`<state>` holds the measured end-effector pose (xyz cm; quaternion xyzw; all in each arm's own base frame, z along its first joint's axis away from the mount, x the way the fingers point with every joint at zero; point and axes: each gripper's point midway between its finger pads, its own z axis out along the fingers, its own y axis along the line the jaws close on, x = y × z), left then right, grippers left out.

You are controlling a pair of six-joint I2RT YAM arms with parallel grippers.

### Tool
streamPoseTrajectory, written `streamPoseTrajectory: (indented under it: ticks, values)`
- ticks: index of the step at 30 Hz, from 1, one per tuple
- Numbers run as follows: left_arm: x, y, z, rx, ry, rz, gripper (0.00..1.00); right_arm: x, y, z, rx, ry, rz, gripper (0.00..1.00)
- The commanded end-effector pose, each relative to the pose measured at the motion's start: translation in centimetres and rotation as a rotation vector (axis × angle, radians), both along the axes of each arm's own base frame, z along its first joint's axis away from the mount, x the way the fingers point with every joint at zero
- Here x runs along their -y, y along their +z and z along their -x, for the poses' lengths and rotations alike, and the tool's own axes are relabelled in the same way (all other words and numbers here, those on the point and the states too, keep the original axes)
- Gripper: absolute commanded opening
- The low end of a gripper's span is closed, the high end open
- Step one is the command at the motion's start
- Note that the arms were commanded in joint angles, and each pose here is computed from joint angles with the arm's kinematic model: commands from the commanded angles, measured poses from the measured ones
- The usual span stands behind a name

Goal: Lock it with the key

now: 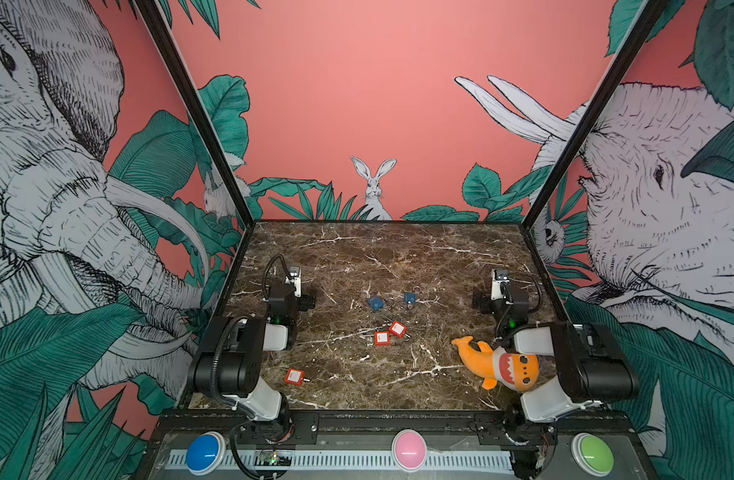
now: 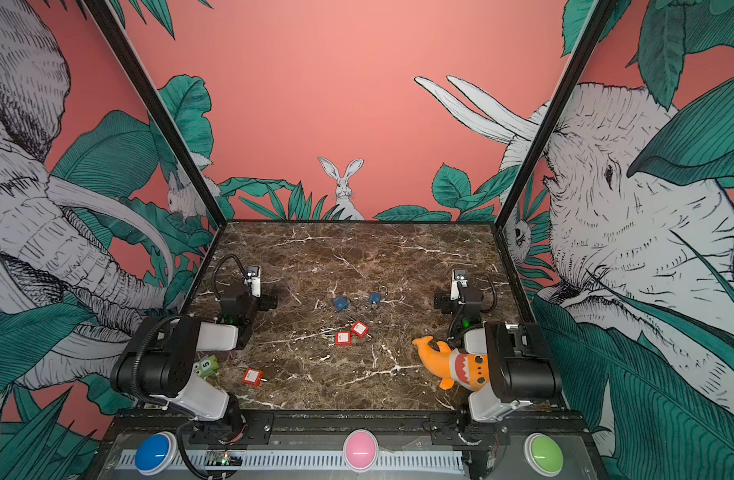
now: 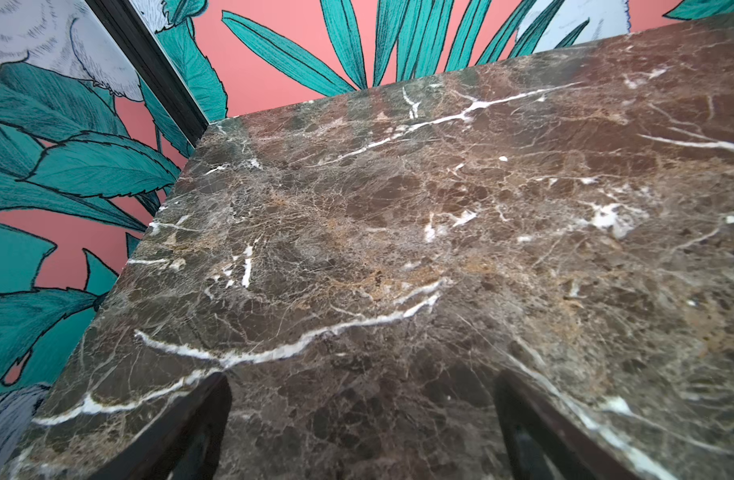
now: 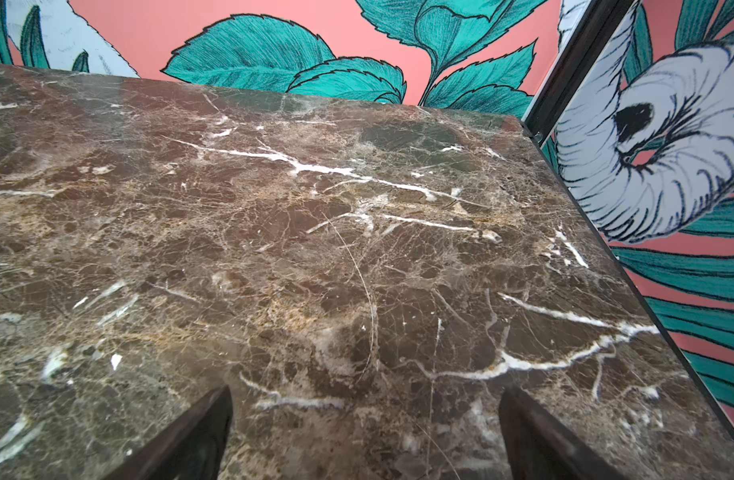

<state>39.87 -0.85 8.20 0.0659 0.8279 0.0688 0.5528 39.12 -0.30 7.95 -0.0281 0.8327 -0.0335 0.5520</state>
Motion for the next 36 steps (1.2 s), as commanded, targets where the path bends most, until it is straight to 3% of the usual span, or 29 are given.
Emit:
streamPoseTrajectory:
  ticks: [1,30,36]
  values:
    - [0.1,1.3,-0.3,0.038,-0.001,0.021,1.0,-0.1,1.3,-0.8,0.046,0.002,-0.008,0.99]
    - [-0.1,1.4,-0.4,0.044,0.006,0.024,1.0,0.2,1.3,-0.7,0.048,-0.016,-0.007,0.99]
    - [-0.7,2.8,-0.4,0.03,0.045,0.02,1.0,0.9,3.0,0.0,0.09,-0.054,-0.005,0.99]
